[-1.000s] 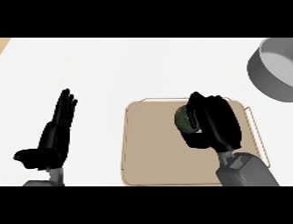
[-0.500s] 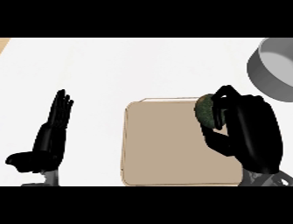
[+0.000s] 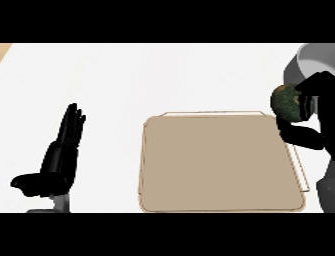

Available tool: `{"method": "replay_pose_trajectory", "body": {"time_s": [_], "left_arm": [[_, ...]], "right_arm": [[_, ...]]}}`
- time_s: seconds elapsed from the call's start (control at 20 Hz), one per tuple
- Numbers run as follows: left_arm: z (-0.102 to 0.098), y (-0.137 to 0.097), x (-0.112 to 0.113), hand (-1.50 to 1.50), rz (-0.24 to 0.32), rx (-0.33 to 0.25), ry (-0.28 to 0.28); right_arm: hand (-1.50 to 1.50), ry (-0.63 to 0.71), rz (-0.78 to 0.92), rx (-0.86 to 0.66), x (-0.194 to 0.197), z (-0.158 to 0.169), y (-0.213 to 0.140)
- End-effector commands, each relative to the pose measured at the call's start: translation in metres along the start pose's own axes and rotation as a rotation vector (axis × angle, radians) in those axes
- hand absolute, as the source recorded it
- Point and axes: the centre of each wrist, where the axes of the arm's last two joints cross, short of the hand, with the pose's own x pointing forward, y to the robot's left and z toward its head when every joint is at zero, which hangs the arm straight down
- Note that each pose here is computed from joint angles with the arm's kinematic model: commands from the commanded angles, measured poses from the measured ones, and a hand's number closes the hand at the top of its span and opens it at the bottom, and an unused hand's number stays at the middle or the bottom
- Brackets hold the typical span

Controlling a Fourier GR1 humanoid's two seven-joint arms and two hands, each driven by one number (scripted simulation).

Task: Pick the squash from the tray and place it in the pot

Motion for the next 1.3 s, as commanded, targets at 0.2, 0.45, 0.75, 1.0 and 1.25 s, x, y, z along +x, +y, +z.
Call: {"method": "replay_pose_trajectory", "body": {"time_s": [0.2, 0.45, 0.75, 1.0, 1.25], "left_arm": [[-0.005, 0.004, 0.002, 0.00, 0.001, -0.008, -0.009], [-0.004, -0.029, 0.018, 0.00, 0.004, 0.001, -0.012], [-0.006, -0.006, 0.007, 0.00, -0.008, -0.013, -0.013], [-0.017, 0.006, 0.009, 0.00, 0.006, -0.018, -0.007], [-0.004, -0.006, 0.001, 0.00, 0.007, -0.023, -0.020]], "right_arm": [[1.50, 0.110, 0.022, -0.025, -0.083, -0.053, 0.000], [1.50, 0.138, 0.054, -0.001, -0.135, -0.064, 0.018], [1.50, 0.146, 0.006, 0.092, -0.183, -0.076, 0.043], [1.50, 0.158, 0.010, 0.209, -0.199, -0.088, 0.065], [1.50, 0.301, -0.022, 0.301, -0.245, -0.081, 0.065]]}}
